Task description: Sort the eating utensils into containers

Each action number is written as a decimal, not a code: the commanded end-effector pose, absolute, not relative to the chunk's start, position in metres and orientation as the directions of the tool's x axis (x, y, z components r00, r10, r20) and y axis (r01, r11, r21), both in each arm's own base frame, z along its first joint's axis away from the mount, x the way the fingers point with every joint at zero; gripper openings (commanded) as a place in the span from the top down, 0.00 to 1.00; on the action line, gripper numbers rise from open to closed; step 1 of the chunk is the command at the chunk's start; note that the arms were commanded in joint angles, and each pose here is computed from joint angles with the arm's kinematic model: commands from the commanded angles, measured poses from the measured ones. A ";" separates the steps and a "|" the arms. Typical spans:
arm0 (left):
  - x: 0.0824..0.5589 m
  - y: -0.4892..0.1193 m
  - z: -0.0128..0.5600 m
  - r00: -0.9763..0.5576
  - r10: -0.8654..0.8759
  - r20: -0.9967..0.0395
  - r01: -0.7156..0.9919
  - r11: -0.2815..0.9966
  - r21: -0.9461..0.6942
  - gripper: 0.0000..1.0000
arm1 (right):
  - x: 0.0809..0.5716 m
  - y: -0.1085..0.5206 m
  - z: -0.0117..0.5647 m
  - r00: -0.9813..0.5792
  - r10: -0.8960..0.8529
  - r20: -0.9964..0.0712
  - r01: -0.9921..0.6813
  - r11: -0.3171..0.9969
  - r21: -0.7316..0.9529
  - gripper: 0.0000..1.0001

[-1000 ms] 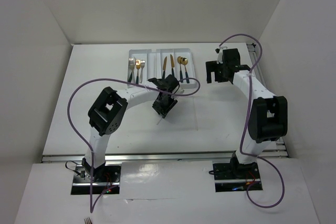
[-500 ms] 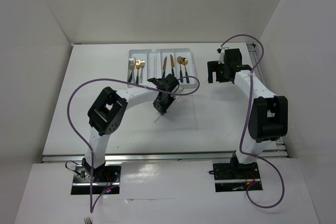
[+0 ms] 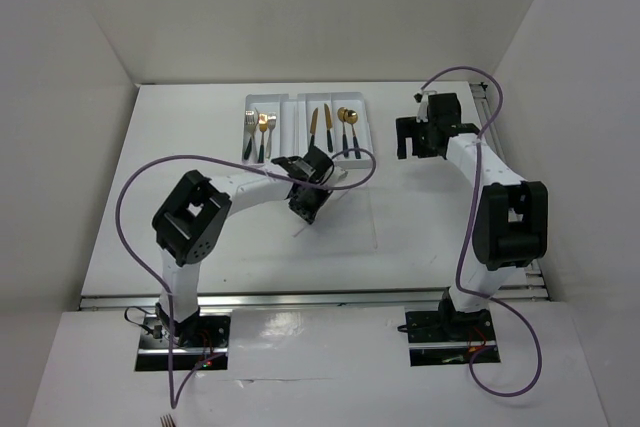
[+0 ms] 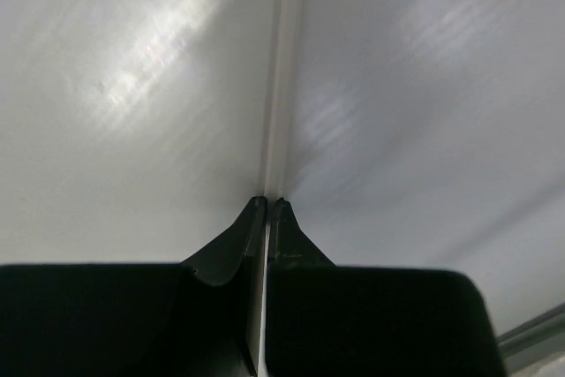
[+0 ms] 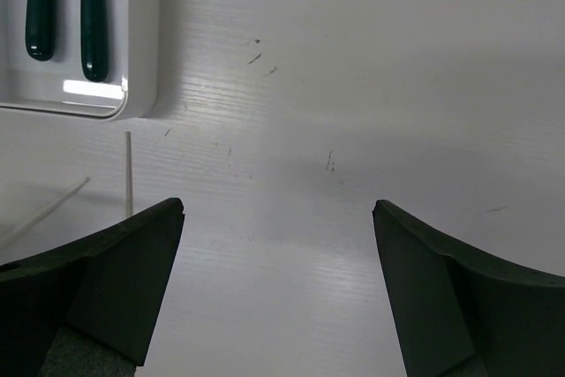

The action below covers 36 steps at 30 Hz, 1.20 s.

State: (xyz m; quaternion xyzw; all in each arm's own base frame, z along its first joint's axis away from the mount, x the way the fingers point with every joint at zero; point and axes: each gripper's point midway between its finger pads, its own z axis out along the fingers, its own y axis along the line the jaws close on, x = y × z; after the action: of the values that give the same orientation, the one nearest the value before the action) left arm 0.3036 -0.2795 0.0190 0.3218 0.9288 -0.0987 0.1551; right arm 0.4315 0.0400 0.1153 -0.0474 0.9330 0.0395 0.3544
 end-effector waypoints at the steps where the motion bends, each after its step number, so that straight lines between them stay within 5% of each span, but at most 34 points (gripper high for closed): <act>1: 0.250 -0.260 0.011 -0.754 0.612 -0.236 0.653 0.739 -0.168 1.00 | 0.441 0.028 0.127 -0.711 -0.034 -0.703 -0.076 0.997 0.029 0.05; 10: 0.233 -0.276 0.116 -0.671 0.568 -0.476 0.726 0.634 -0.267 1.00 | 0.443 0.029 0.141 -0.708 0.081 -0.702 -0.055 0.984 0.168 0.00; 15: 0.294 -0.295 0.200 -0.647 0.407 -0.645 0.694 0.665 -0.276 1.00 | 0.447 0.041 0.139 -0.722 0.089 -0.686 -0.093 0.970 0.223 0.00; 27: 0.476 -0.262 0.242 -0.754 -0.079 -0.653 0.378 0.760 -0.529 1.00 | 0.453 0.056 0.137 -0.749 0.104 -0.654 -0.128 0.946 0.297 0.00; 36: 0.537 -0.228 0.167 -0.801 -0.162 -0.577 0.231 0.804 -0.548 1.00 | 0.449 0.060 0.138 -0.754 0.121 -0.646 -0.127 0.938 0.323 0.00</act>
State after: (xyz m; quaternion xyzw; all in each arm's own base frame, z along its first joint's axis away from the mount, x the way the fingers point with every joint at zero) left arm 0.5221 -0.2258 0.1612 0.0259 0.9063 -0.2955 0.3009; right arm 0.4433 0.0560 0.1230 -0.0036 0.9261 0.1646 0.3396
